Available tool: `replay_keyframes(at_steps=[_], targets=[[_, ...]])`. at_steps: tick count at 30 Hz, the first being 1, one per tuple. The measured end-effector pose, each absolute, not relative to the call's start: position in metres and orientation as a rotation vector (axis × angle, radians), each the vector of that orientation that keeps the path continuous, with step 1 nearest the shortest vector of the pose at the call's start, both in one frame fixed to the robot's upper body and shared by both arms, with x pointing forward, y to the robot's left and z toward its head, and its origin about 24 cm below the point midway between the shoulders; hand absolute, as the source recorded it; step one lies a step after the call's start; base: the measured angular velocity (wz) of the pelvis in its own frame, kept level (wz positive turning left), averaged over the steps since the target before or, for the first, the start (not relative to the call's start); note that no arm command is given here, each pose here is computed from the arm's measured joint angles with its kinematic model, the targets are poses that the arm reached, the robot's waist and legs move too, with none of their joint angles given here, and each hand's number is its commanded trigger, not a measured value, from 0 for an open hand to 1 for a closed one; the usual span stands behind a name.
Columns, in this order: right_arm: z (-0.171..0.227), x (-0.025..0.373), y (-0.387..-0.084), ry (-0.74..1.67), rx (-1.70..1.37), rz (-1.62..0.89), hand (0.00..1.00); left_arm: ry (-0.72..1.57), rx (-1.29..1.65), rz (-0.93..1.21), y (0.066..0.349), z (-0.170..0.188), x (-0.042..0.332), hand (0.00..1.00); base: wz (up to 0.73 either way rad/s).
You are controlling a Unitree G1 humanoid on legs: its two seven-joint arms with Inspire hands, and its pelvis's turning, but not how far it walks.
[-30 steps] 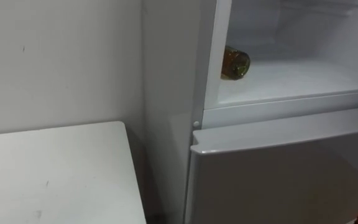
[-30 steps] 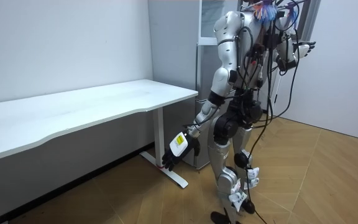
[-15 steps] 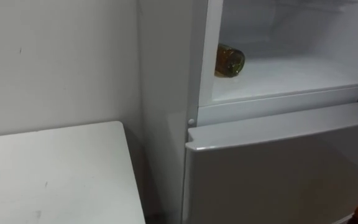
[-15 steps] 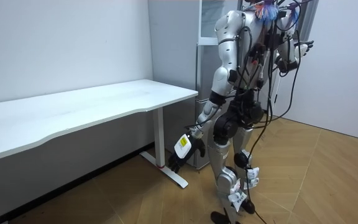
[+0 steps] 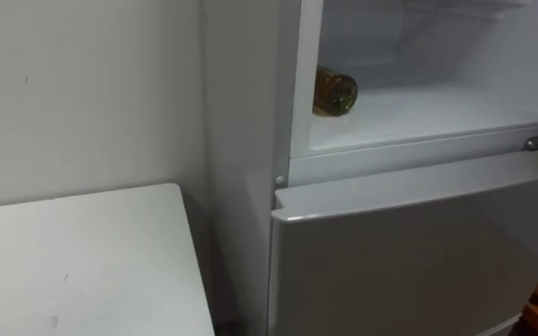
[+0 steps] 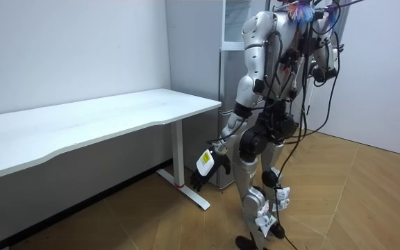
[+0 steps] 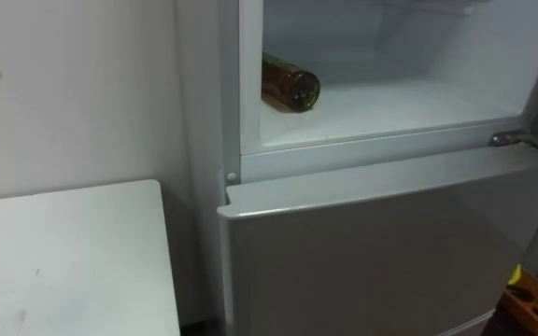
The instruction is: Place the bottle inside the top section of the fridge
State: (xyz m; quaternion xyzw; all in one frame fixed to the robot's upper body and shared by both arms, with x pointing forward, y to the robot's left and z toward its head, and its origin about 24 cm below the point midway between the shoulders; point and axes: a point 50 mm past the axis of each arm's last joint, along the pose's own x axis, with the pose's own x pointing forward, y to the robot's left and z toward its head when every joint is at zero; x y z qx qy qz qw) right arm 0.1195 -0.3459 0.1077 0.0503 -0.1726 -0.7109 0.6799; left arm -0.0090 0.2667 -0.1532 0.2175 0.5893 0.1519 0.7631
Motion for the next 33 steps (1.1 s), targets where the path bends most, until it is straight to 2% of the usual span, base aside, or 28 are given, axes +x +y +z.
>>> replay_keyframes(at_steps=[17, 33], targets=[[0.106, 0.125, -0.339, -0.385, 0.105, -1.553, 0.00, 1.307, 0.435, 0.282, 0.264, -0.155, -0.014, 0.00, 0.00], [0.102, 0.143, -0.308, -0.400, 0.014, -1.382, 0.00, 1.287, 0.444, 0.221, 0.259, -0.156, -0.011, 0.00, 0.00]])
